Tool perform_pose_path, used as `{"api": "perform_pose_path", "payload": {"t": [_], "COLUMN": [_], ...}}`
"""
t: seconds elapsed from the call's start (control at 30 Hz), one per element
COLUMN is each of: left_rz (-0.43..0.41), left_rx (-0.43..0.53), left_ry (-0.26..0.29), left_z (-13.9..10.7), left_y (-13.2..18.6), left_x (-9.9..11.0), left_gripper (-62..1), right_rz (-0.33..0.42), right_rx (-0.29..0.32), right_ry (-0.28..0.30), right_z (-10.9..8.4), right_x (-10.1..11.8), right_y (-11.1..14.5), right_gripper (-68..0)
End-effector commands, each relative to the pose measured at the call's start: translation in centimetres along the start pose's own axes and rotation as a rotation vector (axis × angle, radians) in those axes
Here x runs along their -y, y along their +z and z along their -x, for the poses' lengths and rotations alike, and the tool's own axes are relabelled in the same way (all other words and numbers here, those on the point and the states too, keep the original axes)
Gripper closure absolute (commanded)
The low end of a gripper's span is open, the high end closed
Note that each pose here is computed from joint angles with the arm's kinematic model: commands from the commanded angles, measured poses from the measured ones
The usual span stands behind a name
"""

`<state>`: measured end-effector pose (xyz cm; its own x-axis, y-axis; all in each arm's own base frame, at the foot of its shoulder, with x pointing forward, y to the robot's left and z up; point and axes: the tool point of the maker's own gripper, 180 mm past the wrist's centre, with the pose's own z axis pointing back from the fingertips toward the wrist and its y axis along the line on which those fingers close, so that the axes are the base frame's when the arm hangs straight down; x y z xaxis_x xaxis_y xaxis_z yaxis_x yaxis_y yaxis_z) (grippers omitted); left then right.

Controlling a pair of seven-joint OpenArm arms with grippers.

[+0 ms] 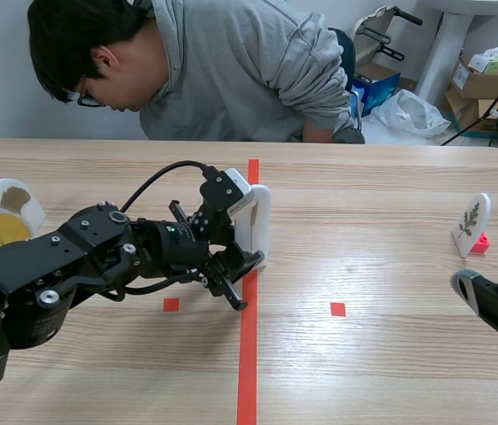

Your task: Do the leaf sorting experiment

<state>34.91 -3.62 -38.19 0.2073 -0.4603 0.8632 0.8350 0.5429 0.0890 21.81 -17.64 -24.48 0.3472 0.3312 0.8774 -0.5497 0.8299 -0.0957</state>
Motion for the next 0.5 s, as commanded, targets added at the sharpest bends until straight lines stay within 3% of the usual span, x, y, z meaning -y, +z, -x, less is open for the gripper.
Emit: {"api": "perform_pose_path", "payload": {"t": [0.0,0.23,0.47], "left_rz": [-0.011,-0.011,-0.011], "left_rx": [0.057,0.057,0.059], "left_ry": [-0.006,-0.005,-0.006], "left_z": [-1.99,-2.0,-2.05], "left_y": [-0.11,-0.11,-0.11], "left_x": [-0.43,-0.43,-0.43], "left_gripper": [-19.2,-11.8,-8.6], "right_rz": [0.0,0.0,0.0], "right_rx": [0.02,0.02,0.02], "right_ry": [0.003,0.003,0.003], "right_z": [-0.47,-0.47,-0.47], "right_x": [0.17,0.17,0.17], "right_y": [0.02,0.02,0.02], "right_gripper": [-63.2,-63.2,-63.2]}}
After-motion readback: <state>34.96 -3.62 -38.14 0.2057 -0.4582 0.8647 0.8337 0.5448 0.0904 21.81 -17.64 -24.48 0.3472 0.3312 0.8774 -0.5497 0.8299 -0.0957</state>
